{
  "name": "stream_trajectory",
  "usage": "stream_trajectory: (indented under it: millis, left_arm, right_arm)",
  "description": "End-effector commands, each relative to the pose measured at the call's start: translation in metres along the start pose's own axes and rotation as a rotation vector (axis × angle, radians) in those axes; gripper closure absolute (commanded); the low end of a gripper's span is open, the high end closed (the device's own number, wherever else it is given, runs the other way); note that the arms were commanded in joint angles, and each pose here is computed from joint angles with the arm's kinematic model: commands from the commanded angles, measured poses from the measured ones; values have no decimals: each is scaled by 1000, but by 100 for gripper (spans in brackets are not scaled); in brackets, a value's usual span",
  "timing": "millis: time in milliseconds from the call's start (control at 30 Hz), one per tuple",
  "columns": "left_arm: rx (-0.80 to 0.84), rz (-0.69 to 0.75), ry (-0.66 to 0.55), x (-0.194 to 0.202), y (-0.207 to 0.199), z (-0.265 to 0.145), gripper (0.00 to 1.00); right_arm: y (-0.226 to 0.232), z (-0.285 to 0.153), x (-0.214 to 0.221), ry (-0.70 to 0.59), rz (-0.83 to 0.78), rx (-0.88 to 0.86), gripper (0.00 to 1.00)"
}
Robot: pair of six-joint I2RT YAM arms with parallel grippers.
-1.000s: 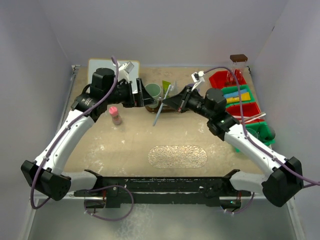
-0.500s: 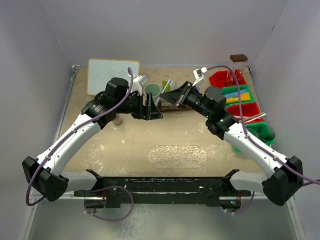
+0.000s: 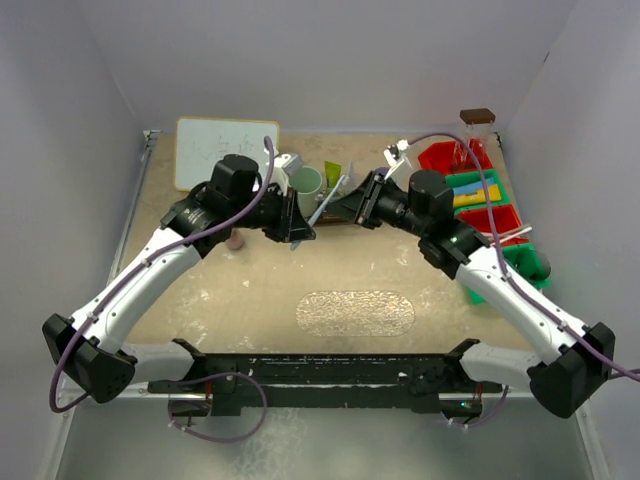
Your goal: Prepare toiletry sets of a toothbrush and toothpaste on the tray
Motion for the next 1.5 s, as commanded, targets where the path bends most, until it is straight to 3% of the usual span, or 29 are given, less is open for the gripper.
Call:
stream_trajectory:
  millis: [0, 133, 233, 333, 467, 633, 767, 1033, 1133, 1367, 1467]
  left_arm:
    - [-33, 109, -35, -11, 5, -13, 97]
    - [16, 150, 27, 2, 1, -14, 97]
    - [92, 175, 71, 14, -5, -12, 97]
    - [139, 200, 118, 26, -6, -10, 97]
    - [225, 231, 169, 37, -12, -10, 97]
    - [375, 237, 197, 50, -29, -8, 97]
    - [445, 216, 240, 62, -38, -5, 97]
    - [476, 202, 258, 71, -44, -5, 97]
    - [502, 200, 249, 71, -48, -7, 97]
    - [521, 206, 248, 72, -53, -9, 97]
    - [526, 205, 249, 73, -54, -9, 97]
  right_arm:
    - [23, -47, 21, 163, -282, -28, 61]
    - [-17, -88, 24, 241, -541, 175, 40]
    - [-19, -114, 16, 260, -670, 256, 26]
    - [-10, -130, 12, 324, -741, 296, 22]
    - [1, -131, 8, 428, -786, 314, 22]
    - [11, -115, 23, 585, -802, 183, 27]
    - [19, -101, 28, 644, -821, 81, 30]
    - [16, -86, 22, 665, -818, 102, 32]
    - [3, -83, 32, 727, -800, 90, 33]
    - [-16, -74, 48, 873, -809, 11, 45]
    - [-17, -67, 50, 867, -855, -60, 54]
Point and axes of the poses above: each gripper's point midway between its finger pads, its own z axis out along the fingers, its own y axis along the line the jaws close on, x = y × z, the point moved 2 cm from there along -z, back along the fingers, and after that the axes turned 13 degrees about z, right-handed, at the moved point
